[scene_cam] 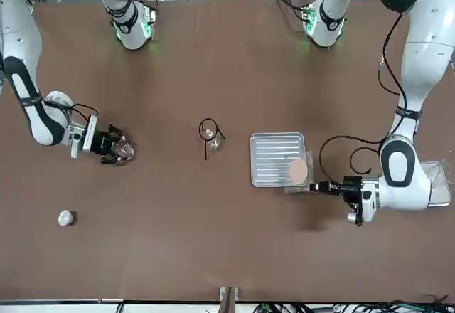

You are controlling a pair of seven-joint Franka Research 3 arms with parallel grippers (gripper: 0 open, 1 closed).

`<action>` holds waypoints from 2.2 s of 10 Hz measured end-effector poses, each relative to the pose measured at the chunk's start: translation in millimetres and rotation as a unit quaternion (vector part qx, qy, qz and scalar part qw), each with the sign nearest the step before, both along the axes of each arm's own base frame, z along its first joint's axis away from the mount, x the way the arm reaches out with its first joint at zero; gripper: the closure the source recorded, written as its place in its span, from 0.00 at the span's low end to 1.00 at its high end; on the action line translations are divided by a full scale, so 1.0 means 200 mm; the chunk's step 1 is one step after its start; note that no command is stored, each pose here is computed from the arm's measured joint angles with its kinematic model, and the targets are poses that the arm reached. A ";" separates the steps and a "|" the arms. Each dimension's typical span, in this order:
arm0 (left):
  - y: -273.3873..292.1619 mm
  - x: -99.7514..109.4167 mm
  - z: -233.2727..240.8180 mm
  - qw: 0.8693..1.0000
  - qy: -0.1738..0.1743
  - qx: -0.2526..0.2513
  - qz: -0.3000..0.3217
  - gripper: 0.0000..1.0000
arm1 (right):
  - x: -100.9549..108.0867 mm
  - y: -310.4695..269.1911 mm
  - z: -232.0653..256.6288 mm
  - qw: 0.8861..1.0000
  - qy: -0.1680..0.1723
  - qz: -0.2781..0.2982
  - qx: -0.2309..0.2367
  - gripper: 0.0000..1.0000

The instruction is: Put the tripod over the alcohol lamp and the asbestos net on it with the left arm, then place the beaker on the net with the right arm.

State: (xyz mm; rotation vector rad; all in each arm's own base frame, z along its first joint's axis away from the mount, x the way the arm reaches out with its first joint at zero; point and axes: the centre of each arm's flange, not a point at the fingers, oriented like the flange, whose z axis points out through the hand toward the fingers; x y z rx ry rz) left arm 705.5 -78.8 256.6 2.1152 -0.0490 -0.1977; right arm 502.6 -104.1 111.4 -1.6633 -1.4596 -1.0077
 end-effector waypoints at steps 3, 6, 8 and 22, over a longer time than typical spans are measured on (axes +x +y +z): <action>-0.30 -0.04 0.10 0.999 -0.004 -0.038 -0.029 0.98 | 0.01 0.00 0.00 1.000 -0.001 -0.001 -0.001 0.41; -0.74 -0.11 0.12 0.997 -0.016 -0.052 -0.049 0.98 | 0.02 0.00 0.01 1.000 0.002 -0.002 -0.002 0.41; -1.00 -0.18 0.15 0.996 -0.011 -0.079 -0.044 0.98 | 0.02 0.00 0.01 1.000 0.004 -0.001 -0.003 0.41; -1.71 -0.75 -0.11 0.999 -0.005 -0.051 -0.012 0.98 | 0.02 0.00 0.01 1.000 0.005 0.000 -0.005 0.41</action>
